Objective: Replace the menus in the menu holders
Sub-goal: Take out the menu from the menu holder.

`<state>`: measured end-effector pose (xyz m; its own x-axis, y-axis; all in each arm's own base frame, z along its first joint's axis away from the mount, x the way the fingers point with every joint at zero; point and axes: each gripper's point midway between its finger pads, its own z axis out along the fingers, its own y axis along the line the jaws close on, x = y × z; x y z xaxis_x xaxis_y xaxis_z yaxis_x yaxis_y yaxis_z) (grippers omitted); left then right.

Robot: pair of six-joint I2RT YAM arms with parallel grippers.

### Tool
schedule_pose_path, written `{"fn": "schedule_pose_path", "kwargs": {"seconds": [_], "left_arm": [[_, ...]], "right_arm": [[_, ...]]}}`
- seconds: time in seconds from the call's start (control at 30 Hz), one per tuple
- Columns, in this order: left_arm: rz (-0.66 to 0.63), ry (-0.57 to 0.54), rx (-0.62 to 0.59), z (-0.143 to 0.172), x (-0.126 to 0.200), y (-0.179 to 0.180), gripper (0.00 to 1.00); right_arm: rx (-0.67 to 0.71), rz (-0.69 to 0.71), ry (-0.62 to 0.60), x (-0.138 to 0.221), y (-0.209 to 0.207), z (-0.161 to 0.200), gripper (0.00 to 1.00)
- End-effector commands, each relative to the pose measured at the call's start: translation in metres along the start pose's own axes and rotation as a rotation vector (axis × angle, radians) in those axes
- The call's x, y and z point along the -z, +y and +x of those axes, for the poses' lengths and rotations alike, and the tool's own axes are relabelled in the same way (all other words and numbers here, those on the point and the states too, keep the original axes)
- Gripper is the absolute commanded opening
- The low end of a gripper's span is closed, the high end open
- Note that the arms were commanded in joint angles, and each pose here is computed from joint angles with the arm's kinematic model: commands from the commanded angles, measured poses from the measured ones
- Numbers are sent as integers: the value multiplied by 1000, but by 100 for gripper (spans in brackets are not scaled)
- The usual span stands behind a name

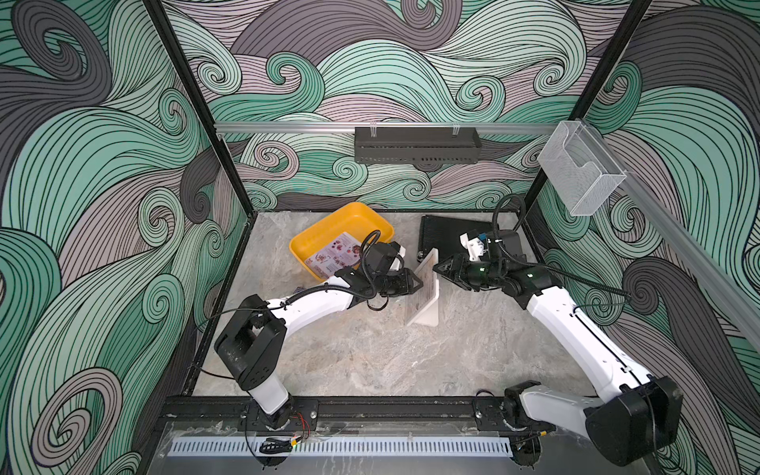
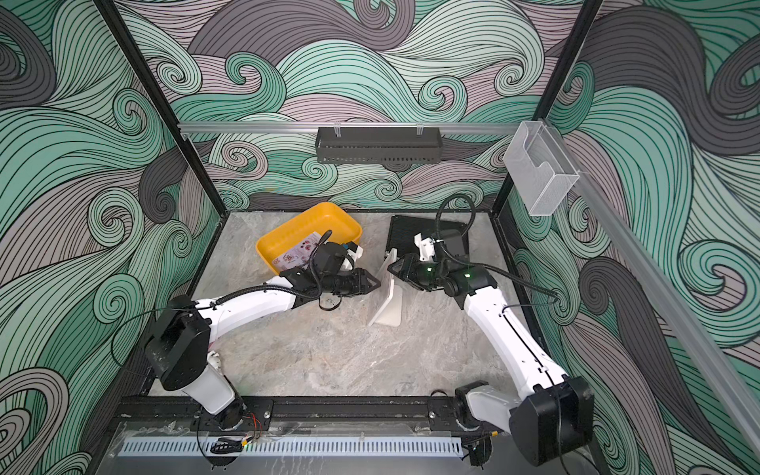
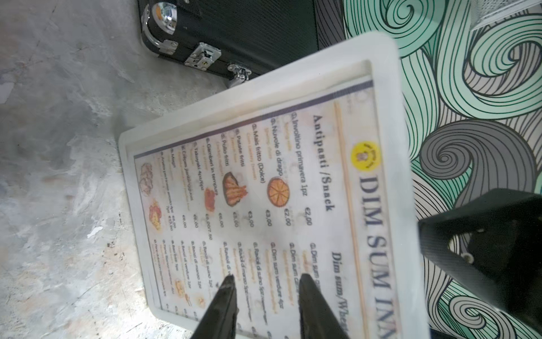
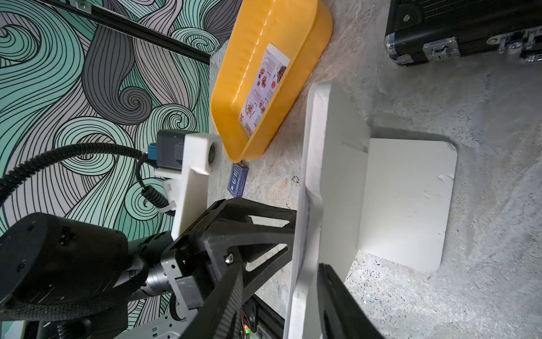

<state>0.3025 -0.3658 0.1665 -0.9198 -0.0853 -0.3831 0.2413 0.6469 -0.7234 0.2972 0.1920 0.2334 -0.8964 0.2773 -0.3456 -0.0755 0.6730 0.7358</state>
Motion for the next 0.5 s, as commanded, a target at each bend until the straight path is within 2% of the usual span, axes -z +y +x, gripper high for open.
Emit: {"fn": "schedule_pose_path", "kwargs": {"seconds": [0.0, 0.47], "left_arm": [[22, -33, 16, -12, -1, -11, 35], [31, -19, 25, -12, -11, -9, 35]], "right_arm": [[19, -15, -17, -3, 8, -5, 46], [7, -33, -4, -15, 8, -8, 45]]}}
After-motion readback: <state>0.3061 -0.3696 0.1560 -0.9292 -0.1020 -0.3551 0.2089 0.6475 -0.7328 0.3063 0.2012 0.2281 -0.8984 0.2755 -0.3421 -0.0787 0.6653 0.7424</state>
